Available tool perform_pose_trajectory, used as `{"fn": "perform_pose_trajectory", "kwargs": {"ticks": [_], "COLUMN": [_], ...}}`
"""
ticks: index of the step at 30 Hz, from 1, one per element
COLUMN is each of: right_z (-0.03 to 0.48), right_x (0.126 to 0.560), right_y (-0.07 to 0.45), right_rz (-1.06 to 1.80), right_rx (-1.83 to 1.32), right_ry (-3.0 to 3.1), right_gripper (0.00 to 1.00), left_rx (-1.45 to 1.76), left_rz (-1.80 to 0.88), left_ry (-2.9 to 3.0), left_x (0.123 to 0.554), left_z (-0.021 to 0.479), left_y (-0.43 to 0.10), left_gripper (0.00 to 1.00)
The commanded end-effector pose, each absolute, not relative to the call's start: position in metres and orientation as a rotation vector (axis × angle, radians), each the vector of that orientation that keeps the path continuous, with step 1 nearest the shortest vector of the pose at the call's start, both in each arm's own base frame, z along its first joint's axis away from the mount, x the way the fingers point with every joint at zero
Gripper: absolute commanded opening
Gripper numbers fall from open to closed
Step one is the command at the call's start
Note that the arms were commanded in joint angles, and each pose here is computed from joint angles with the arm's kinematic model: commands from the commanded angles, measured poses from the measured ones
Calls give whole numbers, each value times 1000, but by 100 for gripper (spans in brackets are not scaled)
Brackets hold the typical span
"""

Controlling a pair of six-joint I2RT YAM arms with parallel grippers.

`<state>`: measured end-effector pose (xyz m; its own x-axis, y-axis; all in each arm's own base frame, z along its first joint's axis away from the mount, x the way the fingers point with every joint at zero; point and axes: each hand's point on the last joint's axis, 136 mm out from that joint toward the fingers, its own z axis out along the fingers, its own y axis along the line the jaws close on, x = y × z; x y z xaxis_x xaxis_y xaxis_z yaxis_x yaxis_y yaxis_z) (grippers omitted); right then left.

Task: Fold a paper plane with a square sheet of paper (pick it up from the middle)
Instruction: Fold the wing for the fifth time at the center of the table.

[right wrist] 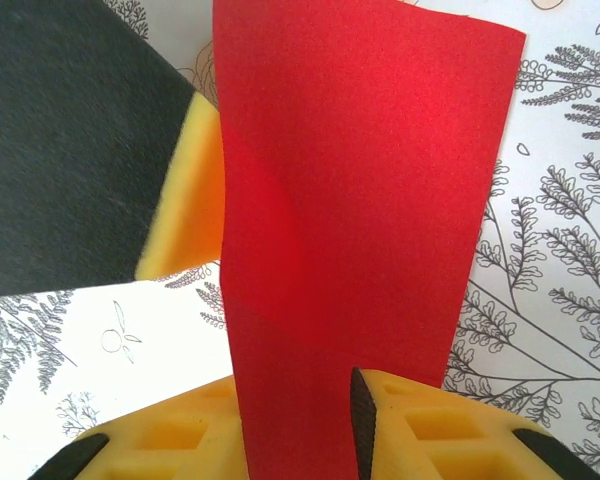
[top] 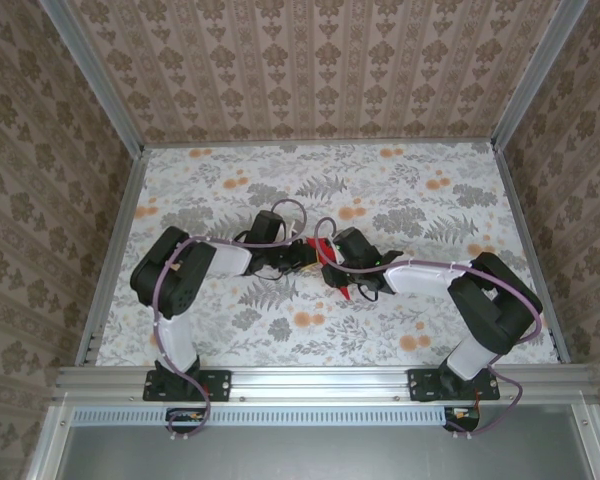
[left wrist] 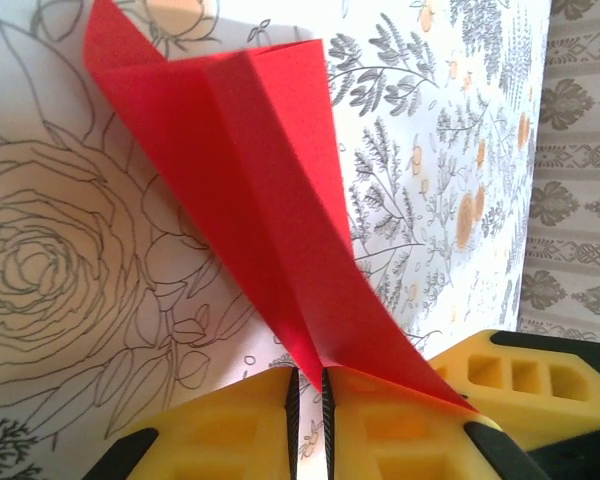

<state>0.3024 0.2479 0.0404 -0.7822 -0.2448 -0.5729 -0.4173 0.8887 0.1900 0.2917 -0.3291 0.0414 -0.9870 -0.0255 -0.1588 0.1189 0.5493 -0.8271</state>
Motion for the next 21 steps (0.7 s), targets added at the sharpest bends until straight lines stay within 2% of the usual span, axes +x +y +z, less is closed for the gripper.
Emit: {"fn": "perform_pose_trajectory", "kwargs": {"ticks": [1,13,21], "right_z": [40,30,22], "right_x": [305,299,305], "right_y": [244,249,243], "right_rz": [343,266,206], "right_rx": [-515,-613,-591], "right_ry": [2487,2451,2451], "right_gripper": [32,39,36], "left_rx": [160,145,145], "left_rz": [-1465,-1506,-1516], "left_ry": [2547,2532,2527], "left_x": [296,297,297], "left_z": [69,75,78], "left_y": [-338,-343,-343], "left_gripper": [18,19,19]}}
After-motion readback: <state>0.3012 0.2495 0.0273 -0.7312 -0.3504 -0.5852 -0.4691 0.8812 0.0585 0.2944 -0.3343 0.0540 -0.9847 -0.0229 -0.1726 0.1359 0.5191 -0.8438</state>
